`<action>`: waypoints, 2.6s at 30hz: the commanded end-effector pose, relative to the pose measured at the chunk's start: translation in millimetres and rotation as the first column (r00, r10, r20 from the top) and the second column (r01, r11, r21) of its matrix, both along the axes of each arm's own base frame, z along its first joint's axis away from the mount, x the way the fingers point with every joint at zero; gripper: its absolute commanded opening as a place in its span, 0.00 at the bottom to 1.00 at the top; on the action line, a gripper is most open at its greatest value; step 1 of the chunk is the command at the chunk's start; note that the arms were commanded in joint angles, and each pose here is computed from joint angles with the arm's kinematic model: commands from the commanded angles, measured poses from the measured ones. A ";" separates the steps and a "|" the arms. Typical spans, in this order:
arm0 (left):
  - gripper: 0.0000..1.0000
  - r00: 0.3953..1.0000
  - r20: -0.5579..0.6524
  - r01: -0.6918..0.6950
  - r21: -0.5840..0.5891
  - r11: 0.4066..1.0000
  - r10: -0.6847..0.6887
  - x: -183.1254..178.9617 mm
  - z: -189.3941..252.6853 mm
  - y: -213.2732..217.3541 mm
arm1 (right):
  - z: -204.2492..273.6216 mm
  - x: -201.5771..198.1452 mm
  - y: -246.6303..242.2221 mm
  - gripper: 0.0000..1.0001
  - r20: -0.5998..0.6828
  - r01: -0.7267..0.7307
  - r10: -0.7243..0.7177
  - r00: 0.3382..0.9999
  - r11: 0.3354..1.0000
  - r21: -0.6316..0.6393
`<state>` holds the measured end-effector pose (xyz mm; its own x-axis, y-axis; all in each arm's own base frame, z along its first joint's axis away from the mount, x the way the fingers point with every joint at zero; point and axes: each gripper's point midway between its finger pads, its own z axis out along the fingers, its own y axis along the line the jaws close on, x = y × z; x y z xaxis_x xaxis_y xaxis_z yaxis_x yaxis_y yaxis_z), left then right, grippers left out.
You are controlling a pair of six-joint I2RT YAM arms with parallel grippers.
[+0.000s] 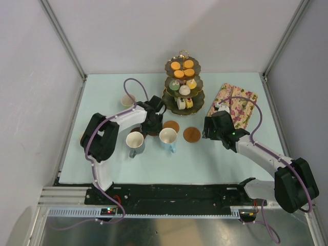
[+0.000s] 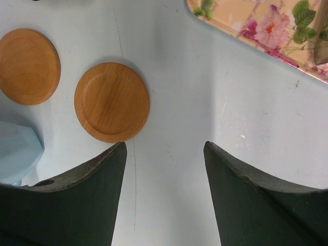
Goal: Serve the afternoon tea
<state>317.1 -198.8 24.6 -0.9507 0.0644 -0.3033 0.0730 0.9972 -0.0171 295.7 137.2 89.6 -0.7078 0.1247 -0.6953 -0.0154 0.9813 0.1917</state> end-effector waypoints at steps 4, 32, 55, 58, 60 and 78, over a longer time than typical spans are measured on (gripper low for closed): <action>0.64 0.994 0.099 -0.042 -0.013 0.999 0.043 46.2 17.6 0.4 | 2.6 5.5 0.5 0.68 0.022 0.015 -0.015 1.000 1.000 0.019; 0.39 0.988 0.104 -0.114 -0.015 0.993 0.115 97.3 -1.0 18.5 | 3.8 2.7 2.1 0.68 0.011 0.023 -0.023 1.000 0.999 0.042; 0.62 0.930 0.315 -0.173 -0.080 0.982 0.190 149.4 82.8 33.0 | 6.0 0.0 -1.3 0.68 0.013 0.026 -0.026 1.000 0.999 0.031; 0.64 0.935 0.292 -0.183 -0.082 0.980 0.199 121.9 84.2 41.3 | 6.9 0.9 -1.3 0.68 0.018 0.025 -0.026 1.000 0.999 0.030; 0.64 0.943 0.264 -0.188 -0.081 0.979 0.203 102.4 78.9 45.6 | 6.4 1.5 -0.3 0.68 0.019 0.021 -0.022 1.000 0.999 0.030; 0.60 0.962 0.093 -0.247 -0.098 0.964 0.256 38.2 6.2 35.9 | 0.4 7.6 5.3 0.68 0.016 -0.011 0.010 1.000 0.999 0.038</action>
